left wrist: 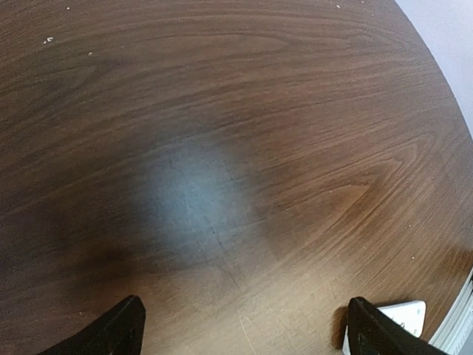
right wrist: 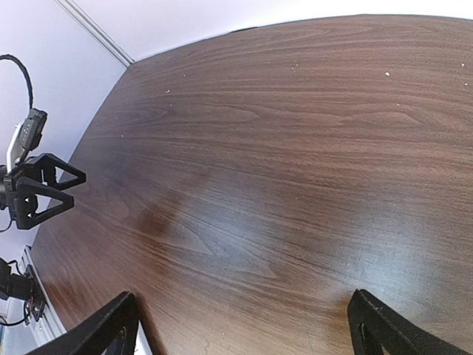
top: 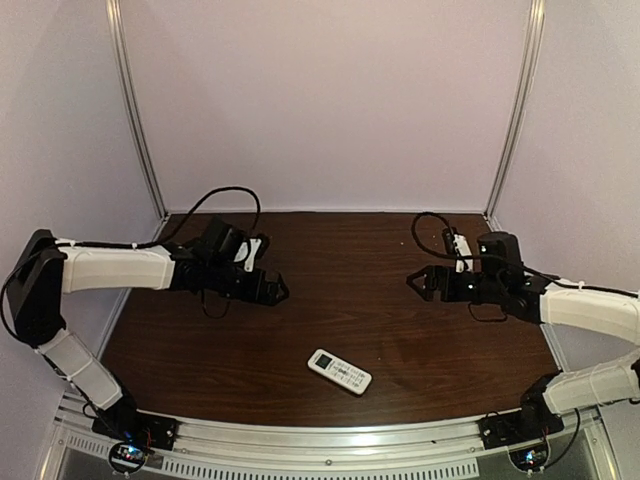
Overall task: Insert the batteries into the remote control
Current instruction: Reset both arms
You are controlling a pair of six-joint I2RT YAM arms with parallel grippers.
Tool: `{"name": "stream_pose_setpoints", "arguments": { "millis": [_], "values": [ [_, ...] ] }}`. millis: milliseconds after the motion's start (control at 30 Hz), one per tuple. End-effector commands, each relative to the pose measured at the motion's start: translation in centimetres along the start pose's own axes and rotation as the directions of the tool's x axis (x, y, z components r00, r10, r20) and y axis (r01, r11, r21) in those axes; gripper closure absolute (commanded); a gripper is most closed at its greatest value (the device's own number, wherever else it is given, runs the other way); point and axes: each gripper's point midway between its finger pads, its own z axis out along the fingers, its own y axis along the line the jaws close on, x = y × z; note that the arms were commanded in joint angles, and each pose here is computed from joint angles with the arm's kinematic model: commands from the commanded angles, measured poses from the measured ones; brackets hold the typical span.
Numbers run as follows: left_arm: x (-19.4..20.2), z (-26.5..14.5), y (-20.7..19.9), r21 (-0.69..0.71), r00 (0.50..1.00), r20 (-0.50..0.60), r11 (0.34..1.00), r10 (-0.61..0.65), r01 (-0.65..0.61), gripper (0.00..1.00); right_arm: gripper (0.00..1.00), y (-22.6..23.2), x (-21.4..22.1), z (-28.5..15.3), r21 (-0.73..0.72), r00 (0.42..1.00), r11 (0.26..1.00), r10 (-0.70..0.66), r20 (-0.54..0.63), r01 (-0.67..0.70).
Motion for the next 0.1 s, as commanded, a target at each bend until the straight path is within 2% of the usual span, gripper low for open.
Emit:
{"name": "stream_pose_setpoints", "arguments": {
  "millis": [0, 67],
  "values": [
    [-2.8, -1.8, -0.82, 0.045, 0.989, 0.145, 0.998, -0.043, 0.037, 0.03, 0.0, 0.91, -1.19, -0.42, -0.055, 0.998, 0.998, 0.003, 0.064, 0.001],
    [-3.05, -2.21, -0.83, 0.045, 0.986, 0.163, 0.998, -0.042, 0.035, 0.03, 0.0, 1.11, -1.36, -0.55, -0.064, 0.997, 0.998, 0.004, 0.071, 0.0]
  ]
}}
